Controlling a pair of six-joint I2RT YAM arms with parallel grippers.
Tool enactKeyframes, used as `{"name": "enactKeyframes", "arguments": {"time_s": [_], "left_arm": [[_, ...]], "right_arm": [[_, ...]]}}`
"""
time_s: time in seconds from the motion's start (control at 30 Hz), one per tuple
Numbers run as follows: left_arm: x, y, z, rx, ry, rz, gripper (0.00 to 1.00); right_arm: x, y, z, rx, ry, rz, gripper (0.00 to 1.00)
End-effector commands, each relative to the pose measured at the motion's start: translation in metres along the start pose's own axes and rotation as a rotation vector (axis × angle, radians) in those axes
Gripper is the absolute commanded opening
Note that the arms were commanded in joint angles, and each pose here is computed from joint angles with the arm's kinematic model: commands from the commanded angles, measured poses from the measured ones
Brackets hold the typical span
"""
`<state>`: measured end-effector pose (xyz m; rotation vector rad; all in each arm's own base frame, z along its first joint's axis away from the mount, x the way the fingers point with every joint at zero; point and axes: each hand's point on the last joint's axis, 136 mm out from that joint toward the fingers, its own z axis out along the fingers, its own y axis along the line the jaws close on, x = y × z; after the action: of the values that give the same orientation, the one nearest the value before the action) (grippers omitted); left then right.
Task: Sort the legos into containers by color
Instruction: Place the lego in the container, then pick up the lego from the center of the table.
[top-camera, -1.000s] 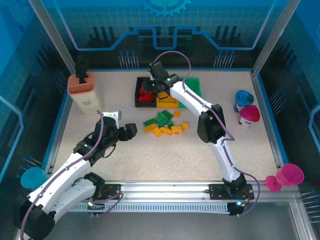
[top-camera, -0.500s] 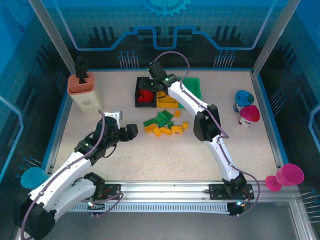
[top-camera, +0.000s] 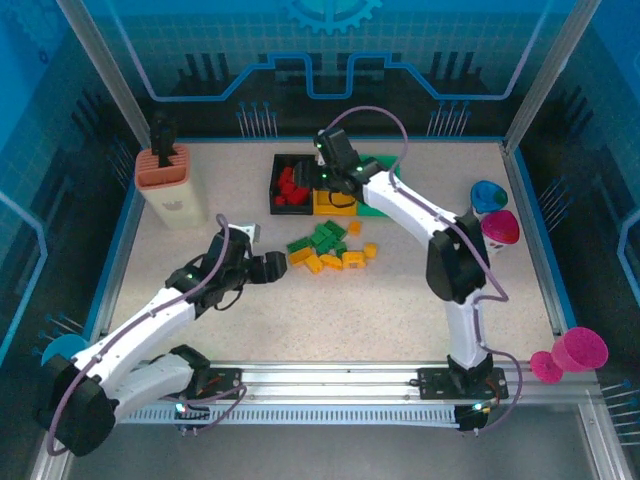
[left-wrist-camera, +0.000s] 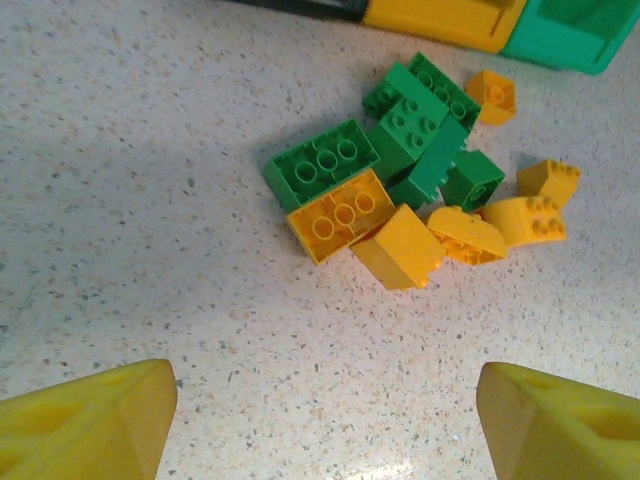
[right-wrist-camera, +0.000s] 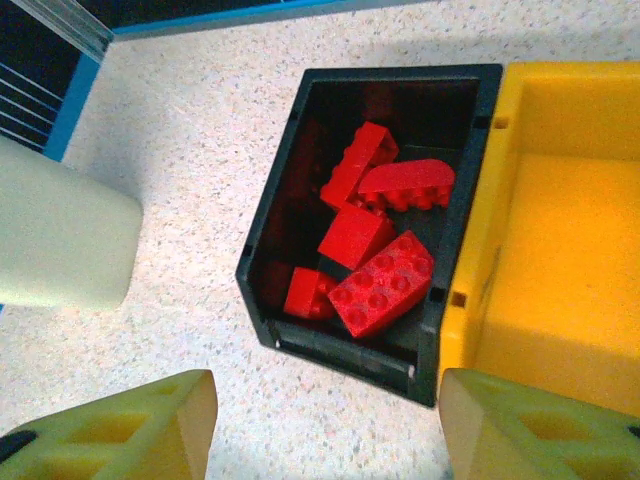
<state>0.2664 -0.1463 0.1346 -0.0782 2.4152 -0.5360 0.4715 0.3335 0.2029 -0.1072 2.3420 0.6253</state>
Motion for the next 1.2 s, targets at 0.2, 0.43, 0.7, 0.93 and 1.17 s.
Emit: {"name": "enactKeyframes", "arguments": {"time_s": [0.2, 0.43, 0.7, 0.93, 1.17], "left_arm": [[0.017, -0.035, 0.029, -0.005, 0.176, 0.095, 0.79], [0.035, -0.053, 0.061, -0.050, 0.284, 0.075, 0.77], [0.048, -0.068, 0.097, -0.093, 0.353, 0.033, 0.74], [0.050, -0.061, 0.116, -0.171, 0.376, 0.005, 0.73], [0.051, -0.054, 0.129, -0.231, 0.387, 0.013, 0.73]], "right_arm": [[0.008, -0.025, -0.049, -0.008, -0.066, 0.002, 0.62], [0.026, -0.054, -0.070, 0.024, -0.075, 0.037, 0.62], [0.045, -0.085, -0.088, 0.064, -0.082, 0.079, 0.62], [0.055, -0.108, -0.102, 0.083, -0.103, 0.127, 0.62], [0.063, -0.120, -0.109, 0.090, -0.105, 0.150, 0.62]]}}
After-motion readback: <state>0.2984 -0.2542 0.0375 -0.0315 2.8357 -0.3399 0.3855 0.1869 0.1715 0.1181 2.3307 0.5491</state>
